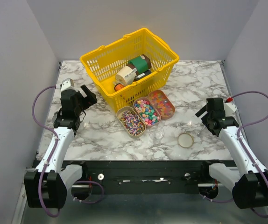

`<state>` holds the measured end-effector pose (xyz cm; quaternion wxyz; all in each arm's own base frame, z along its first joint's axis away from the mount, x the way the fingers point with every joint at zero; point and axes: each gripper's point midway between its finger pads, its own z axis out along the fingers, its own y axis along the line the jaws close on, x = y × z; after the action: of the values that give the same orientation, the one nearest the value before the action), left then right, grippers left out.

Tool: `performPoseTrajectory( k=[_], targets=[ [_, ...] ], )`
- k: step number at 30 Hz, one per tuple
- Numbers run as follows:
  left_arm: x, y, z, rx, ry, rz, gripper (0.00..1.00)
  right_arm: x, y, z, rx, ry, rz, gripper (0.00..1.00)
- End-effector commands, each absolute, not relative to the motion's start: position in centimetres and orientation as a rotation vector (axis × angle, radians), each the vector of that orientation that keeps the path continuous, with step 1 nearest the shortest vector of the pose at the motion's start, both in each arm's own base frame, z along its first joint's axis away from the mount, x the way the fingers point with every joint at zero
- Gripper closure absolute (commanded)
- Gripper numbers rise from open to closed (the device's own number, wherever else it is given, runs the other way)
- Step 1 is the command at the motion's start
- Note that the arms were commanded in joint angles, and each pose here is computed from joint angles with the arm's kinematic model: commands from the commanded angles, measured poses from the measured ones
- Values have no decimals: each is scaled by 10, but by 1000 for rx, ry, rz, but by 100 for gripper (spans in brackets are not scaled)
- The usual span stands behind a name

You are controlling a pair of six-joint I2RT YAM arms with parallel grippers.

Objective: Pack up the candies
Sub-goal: Pick up the spatula from the center of the board.

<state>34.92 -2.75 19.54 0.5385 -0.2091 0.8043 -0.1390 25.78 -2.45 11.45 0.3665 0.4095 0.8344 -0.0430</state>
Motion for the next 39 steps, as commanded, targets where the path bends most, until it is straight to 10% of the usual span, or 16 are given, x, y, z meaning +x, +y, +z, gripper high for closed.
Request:
performPoseTrajectory(
  k=[1, 23, 39],
  targets=[
    [345, -22, 197, -530, 1895, -309, 1, 251, -21, 103, 1055, 2203, -109, 0],
    [340, -18, 200, -641, 1779, -359, 1, 262, -13, 75, 1009, 2335, -132, 9],
    [334, -57, 203, -259, 1884, -462, 1, 264, -15, 26, 1068, 2433, -236, 39]
  ],
)
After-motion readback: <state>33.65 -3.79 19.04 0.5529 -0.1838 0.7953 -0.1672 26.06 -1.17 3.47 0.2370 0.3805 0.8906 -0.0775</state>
